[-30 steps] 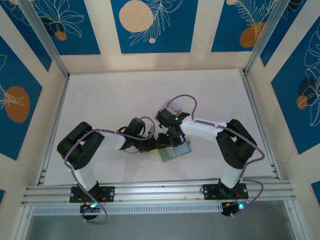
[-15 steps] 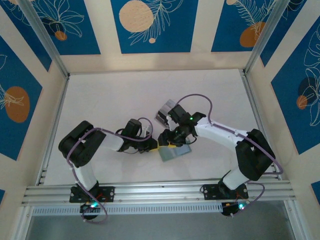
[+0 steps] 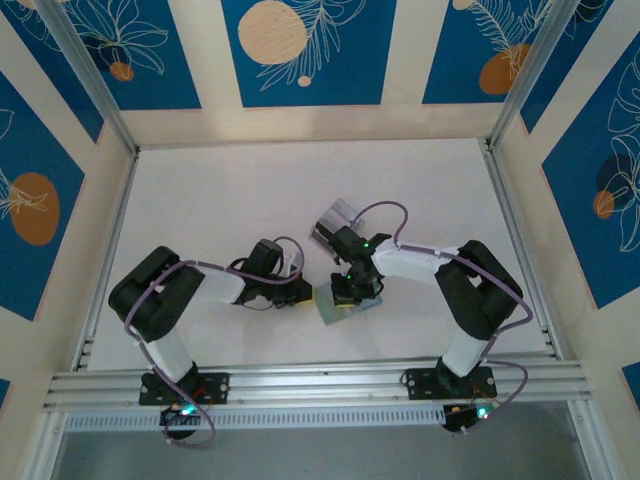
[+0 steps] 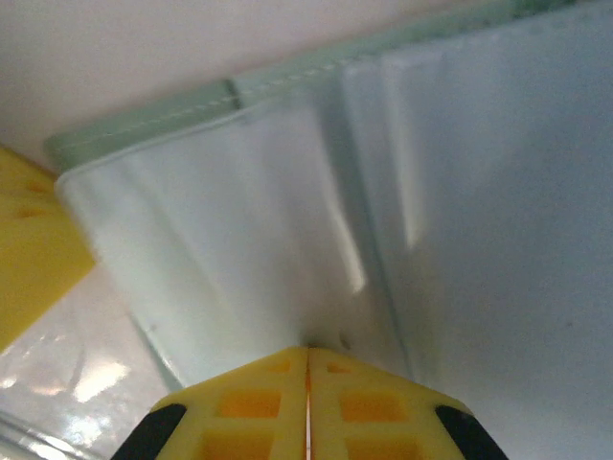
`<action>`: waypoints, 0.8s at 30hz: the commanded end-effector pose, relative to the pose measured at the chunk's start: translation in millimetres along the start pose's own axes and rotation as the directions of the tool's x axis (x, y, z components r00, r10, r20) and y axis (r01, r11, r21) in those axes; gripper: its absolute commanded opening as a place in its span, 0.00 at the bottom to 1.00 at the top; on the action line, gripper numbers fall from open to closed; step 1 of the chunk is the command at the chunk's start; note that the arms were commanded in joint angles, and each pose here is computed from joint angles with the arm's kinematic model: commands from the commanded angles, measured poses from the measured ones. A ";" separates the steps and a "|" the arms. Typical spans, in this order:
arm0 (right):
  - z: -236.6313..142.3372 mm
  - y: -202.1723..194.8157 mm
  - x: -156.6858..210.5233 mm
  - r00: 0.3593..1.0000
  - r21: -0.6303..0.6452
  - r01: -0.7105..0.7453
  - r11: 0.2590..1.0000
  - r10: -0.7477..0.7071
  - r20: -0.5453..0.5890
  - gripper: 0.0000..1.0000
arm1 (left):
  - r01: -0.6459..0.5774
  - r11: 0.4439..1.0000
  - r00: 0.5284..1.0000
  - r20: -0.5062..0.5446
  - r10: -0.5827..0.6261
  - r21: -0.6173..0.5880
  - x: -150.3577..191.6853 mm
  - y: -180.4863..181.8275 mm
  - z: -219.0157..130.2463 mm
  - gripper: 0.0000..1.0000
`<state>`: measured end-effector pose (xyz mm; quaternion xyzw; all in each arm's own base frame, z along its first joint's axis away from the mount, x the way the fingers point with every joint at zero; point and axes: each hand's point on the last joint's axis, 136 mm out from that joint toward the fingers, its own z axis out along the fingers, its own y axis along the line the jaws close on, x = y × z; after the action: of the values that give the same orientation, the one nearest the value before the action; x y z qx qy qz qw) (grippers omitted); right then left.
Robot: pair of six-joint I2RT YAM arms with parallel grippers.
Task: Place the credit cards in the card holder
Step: Flip over the card slot in the card holder.
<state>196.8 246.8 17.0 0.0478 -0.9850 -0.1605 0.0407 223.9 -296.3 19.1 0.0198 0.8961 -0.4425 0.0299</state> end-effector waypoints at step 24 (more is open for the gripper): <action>-118.6 6.6 -98.8 0.953 -0.017 -0.013 1.000 0.017 0.303 0.43 | 0.035 0.987 0.993 0.115 -0.017 -0.156 -8.9 12.0 -103.6 0.11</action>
<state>295.7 243.8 121.5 -0.0096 -0.9736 -0.2004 -0.1089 237.2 -219.1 73.5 -0.0188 0.9134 -0.3978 0.0849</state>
